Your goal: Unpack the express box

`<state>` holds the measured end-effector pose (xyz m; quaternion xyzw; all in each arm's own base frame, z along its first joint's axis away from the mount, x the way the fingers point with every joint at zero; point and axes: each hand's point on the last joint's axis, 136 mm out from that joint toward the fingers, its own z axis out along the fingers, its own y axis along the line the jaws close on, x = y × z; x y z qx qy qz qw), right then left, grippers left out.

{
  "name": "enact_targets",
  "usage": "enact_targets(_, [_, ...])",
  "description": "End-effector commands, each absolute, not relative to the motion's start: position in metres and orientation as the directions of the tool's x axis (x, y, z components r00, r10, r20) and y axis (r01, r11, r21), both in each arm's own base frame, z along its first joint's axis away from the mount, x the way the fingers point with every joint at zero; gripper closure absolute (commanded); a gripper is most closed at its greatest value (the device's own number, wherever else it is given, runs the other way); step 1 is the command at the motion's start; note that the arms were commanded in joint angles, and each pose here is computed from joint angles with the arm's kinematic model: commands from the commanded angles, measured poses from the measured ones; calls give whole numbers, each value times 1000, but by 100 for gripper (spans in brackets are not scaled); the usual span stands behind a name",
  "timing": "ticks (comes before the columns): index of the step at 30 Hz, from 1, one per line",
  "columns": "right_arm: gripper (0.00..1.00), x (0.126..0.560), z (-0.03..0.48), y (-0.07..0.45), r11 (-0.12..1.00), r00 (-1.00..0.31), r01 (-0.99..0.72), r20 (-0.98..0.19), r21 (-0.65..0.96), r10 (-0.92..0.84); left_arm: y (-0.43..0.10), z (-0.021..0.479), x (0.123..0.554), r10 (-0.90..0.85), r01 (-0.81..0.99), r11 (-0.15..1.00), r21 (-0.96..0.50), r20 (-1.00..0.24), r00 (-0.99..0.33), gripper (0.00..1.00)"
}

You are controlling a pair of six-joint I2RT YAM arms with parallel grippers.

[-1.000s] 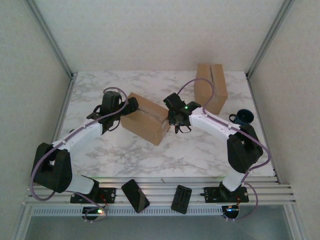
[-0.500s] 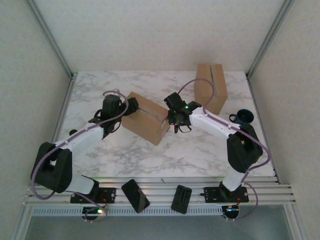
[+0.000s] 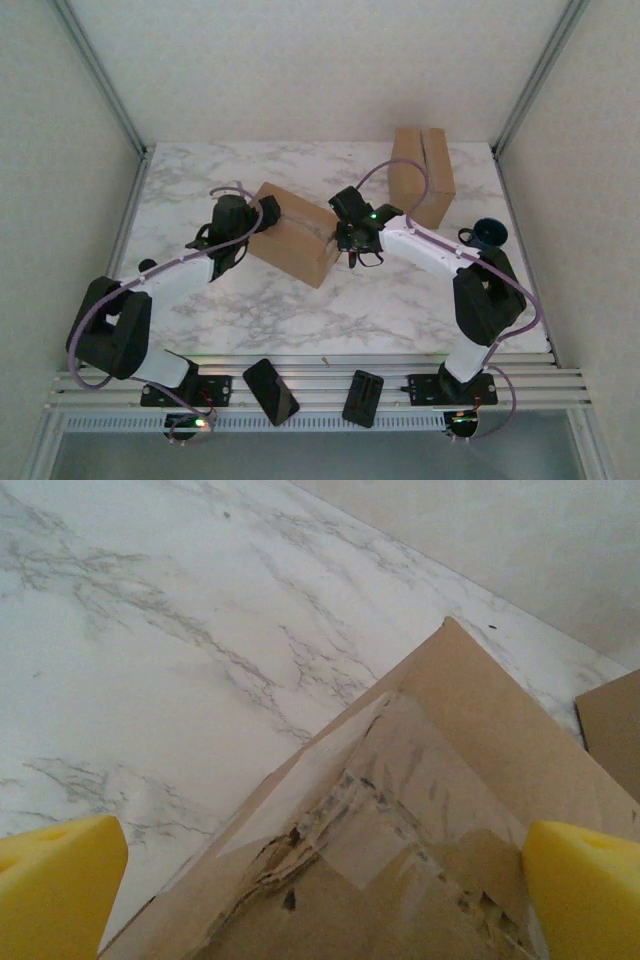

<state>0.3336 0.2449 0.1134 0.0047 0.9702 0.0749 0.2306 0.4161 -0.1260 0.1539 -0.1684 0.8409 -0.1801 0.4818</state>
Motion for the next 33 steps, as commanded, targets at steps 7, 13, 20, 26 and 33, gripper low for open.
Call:
enact_targets(7, [100, 313, 153, 234, 979, -867, -62, -496, 194, 43, -118, 72, 371, -429, -268, 900, -343, -595, -679, 0])
enact_targets(13, [100, 297, 170, 216, 977, -856, -55, -514, 205, 59, -115, 68, 371, -423, -301, 905, -301, -569, -705, 0])
enact_targets(20, [100, 277, 196, 209, 956, -842, -89, -534, 281, 79, -112, 56, 370, -419, -324, 908, -266, -551, -722, 1])
enact_targets(26, [100, 256, 210, 226, 884, -855, -164, -510, 438, 95, -113, 50, 369, -425, -326, 905, -273, -541, -725, 1])
enact_targets(33, [100, 255, 198, 248, 717, -899, -155, -398, 680, 184, -114, 52, 369, -425, -323, 905, -277, -544, -724, 1])
